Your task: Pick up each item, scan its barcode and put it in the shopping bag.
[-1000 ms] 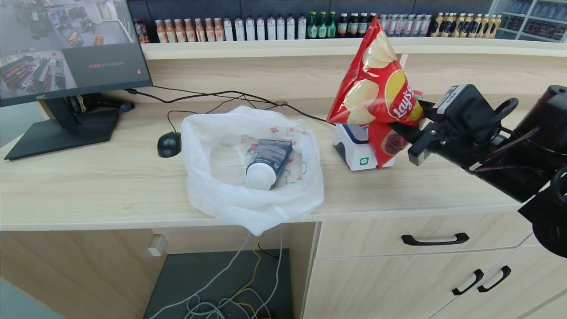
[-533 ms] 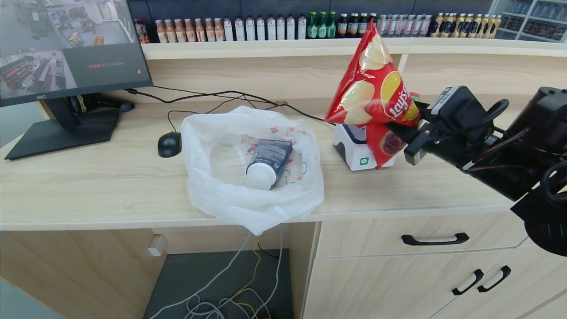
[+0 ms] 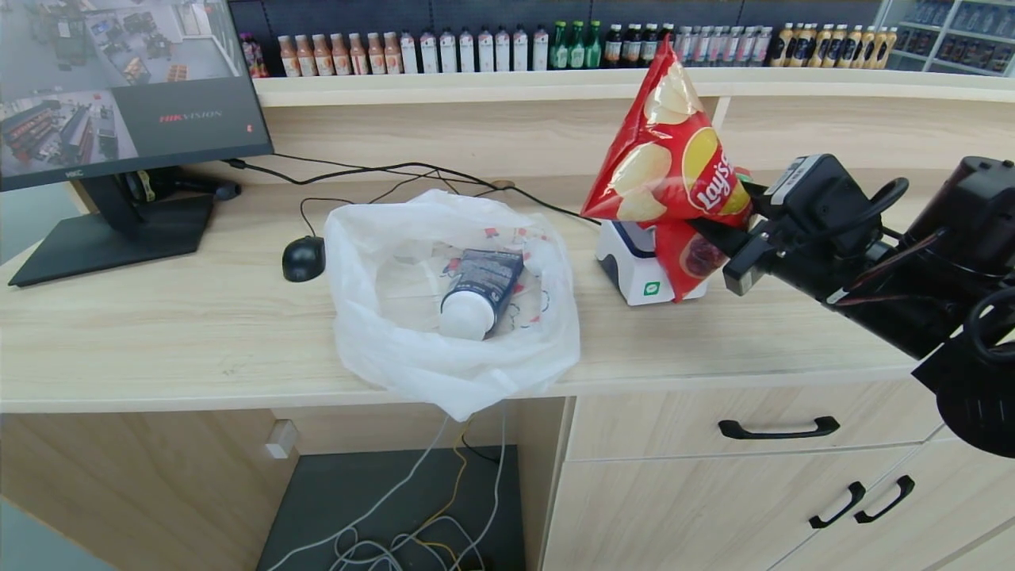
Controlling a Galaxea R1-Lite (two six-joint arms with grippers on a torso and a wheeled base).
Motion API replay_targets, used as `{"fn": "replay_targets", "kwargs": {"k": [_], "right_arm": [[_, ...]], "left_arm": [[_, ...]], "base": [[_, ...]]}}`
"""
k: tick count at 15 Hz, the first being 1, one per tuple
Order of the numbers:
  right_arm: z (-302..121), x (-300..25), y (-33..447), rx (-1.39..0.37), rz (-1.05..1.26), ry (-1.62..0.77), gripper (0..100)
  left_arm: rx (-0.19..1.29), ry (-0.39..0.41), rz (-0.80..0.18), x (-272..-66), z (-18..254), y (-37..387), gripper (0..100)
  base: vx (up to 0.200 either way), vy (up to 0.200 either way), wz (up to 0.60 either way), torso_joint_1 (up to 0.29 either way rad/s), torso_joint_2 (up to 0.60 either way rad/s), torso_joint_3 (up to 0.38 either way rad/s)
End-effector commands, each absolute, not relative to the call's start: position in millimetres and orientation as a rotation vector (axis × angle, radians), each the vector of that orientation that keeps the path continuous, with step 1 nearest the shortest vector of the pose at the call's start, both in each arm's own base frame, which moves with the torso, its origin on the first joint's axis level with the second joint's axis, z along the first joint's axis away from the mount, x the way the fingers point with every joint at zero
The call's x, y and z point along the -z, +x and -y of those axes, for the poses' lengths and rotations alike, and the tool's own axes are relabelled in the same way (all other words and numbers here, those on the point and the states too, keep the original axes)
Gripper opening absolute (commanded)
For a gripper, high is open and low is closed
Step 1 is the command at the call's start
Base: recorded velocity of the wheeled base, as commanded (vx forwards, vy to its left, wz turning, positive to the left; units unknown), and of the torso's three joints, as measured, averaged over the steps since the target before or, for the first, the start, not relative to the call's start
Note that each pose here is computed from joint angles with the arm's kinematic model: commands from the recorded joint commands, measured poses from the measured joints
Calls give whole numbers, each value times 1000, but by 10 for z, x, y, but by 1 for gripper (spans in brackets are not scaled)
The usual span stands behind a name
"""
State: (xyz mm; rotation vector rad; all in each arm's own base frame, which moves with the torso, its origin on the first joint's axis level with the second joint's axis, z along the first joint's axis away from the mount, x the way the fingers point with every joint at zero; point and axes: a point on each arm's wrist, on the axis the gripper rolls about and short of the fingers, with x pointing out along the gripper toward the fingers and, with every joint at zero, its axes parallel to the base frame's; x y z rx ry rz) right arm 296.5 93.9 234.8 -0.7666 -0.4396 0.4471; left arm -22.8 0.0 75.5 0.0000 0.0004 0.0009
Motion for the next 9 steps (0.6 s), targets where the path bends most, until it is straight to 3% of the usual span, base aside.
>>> {"fn": "replay_targets", "kwargs": {"k": [1,9], "right_arm": [[-945,-2333,2981,-450,436,-767,0],[-945,-2385,2979,-444,453,-765,0]], "left_arm": [[-2,0,0,-755,0,-228,100],[-2,0,0,-755,0,-228,100]], "base": [[0,0,0,0,0,0],[0,0,0,0,0,0]]}}
